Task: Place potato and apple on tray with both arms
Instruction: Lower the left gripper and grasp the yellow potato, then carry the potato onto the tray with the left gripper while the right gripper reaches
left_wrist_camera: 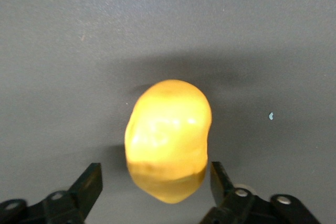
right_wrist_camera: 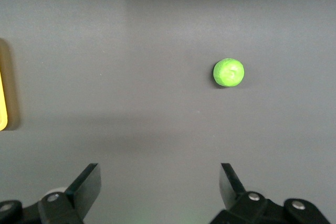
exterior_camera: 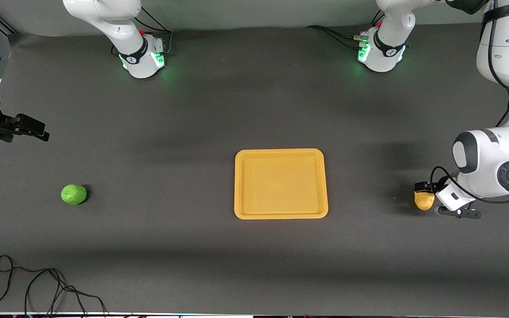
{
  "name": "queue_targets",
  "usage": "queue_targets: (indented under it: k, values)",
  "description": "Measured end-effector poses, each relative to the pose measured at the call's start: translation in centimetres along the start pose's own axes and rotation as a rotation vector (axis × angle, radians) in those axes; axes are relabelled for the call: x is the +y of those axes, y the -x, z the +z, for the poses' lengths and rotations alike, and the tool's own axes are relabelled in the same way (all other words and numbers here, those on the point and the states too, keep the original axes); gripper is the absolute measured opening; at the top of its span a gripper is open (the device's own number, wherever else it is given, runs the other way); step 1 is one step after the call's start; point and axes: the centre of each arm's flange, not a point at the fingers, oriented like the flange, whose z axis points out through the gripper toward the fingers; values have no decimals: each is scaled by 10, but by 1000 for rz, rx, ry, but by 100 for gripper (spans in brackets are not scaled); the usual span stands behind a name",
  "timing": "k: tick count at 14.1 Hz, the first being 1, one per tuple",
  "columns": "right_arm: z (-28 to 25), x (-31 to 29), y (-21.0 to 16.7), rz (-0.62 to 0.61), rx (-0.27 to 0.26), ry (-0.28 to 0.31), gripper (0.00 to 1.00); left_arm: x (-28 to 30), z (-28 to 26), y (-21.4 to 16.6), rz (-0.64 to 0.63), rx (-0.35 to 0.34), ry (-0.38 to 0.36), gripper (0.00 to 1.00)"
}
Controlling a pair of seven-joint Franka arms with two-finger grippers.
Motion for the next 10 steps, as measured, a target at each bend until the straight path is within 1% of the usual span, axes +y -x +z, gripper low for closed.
queue_targets:
  k: [3,4,5,6,9,10]
  values:
    - [0,0,0,0,-1,0,100,8,5,-3,13,5,4,84]
    - [1,0,0,0,-1,0,100,11,4,-4,17,8,4,78]
    - [1,0,0,0,-3,0,100,12,3,-5,20,11,3,67]
    - [2,0,0,0,-4,0,100,13,1,-6,21,14,3,60]
    - [2,0,0,0,-5,0,100,15,-11,-9,7,20,4,59]
    - [2,0,0,0,-5,0,100,23,-23,-9,-12,5,11,59]
